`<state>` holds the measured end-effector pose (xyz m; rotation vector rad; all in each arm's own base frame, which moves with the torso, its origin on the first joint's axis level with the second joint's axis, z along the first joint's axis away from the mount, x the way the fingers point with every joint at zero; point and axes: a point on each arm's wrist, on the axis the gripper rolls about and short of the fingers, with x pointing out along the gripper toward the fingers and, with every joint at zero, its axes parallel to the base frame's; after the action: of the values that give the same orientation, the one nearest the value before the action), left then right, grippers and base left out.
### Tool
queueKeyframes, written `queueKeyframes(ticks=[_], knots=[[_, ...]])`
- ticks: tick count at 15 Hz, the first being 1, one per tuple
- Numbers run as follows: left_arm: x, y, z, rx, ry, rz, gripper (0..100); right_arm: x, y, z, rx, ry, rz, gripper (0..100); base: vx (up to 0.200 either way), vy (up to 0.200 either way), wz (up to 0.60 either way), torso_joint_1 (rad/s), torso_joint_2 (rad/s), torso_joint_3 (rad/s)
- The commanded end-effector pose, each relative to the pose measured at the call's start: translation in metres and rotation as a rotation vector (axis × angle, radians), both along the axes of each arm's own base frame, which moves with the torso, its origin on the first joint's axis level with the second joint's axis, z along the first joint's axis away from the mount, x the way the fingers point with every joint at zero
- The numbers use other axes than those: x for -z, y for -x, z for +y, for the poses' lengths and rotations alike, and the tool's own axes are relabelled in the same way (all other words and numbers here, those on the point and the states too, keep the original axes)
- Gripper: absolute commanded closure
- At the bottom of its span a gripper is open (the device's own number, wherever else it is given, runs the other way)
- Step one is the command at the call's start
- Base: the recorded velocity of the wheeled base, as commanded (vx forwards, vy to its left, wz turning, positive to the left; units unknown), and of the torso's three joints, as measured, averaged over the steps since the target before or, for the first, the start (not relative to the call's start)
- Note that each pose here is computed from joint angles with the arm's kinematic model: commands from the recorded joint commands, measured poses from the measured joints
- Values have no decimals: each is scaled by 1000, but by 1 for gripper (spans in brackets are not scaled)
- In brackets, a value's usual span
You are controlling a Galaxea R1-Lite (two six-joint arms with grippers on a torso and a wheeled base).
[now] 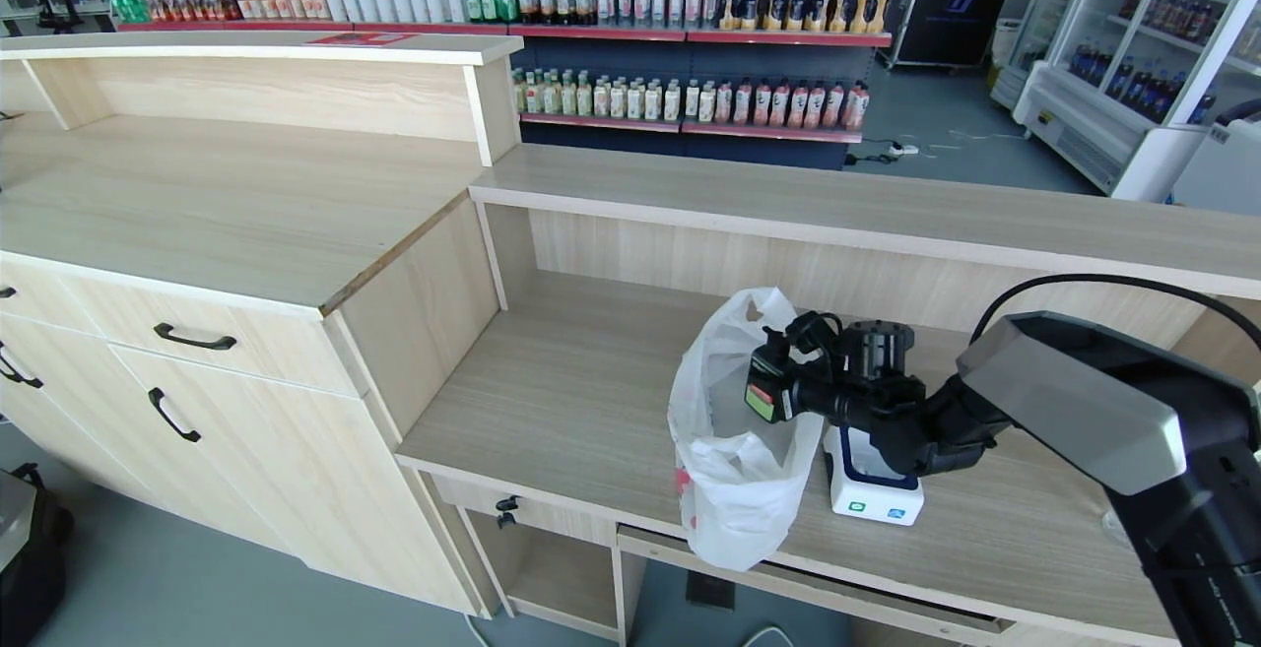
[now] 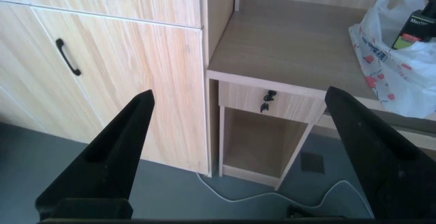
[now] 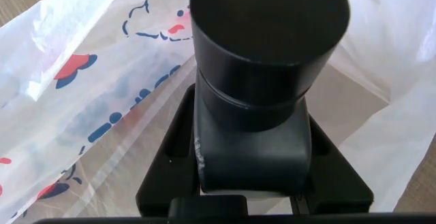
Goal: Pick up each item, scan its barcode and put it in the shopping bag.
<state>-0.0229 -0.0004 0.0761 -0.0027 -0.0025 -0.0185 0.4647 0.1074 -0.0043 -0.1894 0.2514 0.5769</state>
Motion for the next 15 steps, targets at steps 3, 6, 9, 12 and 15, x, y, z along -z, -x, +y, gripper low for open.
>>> queueKeyframes(ticks=[3,6,9,12,15], knots=[[0,0,0,0,0,-1,0,1,3,-1,-2,6,8,0,0,0,0,0,0,0],[0,0,0,0,0,-1,0,-16,4,-1,1,-6,-27,0,0,0,0,0,0,0],[0,0,0,0,0,-1,0,-96,17,-10,14,-39,-171,0,0,0,0,0,0,0],[0,0,0,0,0,-1,0,-167,85,-47,72,-24,-251,0,0,0,0,0,0,0],[0,0,0,0,0,-1,0,-208,158,-89,178,48,-289,0,0,0,0,0,0,0]])
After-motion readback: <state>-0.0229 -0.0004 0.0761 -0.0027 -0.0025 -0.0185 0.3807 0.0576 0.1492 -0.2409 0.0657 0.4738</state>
